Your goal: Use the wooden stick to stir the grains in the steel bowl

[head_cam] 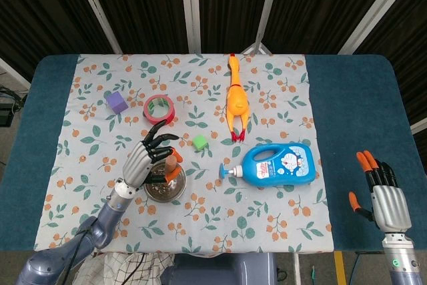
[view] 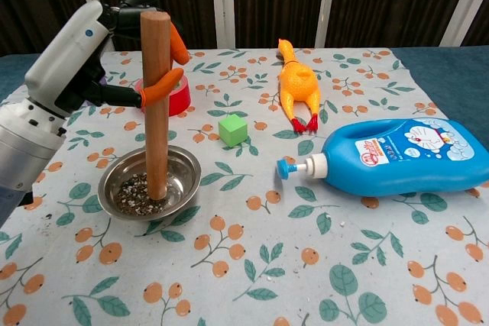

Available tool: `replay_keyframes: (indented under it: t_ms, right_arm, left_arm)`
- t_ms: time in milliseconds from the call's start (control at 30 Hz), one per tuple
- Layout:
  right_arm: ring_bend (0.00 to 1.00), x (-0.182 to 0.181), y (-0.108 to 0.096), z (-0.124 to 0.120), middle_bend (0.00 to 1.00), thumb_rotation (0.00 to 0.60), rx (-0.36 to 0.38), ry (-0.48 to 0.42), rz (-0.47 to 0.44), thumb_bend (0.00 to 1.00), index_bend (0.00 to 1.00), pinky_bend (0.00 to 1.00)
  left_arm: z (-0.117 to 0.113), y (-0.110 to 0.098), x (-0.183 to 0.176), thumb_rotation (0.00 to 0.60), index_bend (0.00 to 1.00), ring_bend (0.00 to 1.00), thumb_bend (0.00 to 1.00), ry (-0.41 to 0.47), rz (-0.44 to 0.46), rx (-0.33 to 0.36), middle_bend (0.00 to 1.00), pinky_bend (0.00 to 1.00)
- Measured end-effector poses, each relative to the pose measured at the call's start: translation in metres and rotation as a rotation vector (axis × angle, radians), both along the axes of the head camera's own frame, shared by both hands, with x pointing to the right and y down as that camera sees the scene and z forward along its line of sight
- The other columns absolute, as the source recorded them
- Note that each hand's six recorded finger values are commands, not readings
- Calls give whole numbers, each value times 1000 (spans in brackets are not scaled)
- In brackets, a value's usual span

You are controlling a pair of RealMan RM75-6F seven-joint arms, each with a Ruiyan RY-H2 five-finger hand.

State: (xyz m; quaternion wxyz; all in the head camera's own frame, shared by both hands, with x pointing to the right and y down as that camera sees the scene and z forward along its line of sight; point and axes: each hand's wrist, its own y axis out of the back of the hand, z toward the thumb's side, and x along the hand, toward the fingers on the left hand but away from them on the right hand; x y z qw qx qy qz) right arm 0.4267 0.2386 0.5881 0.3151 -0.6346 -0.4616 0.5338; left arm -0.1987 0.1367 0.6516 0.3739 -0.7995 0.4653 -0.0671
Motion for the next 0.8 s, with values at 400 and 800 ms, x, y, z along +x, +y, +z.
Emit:
replay_keyframes:
  t_ms: [400, 800]
  right_arm:
    - [0, -1, 0, 0, 0, 600, 3, 1, -1, 449, 0, 0]
    - [0, -1, 0, -1, 0, 600, 4, -3, 0, 448, 0, 0]
  left_arm:
    - [5, 11, -5, 600, 534, 286, 1000, -15, 23, 6, 807, 0]
    - [2, 7, -6, 600, 533, 286, 1000, 19, 6, 5, 804, 0]
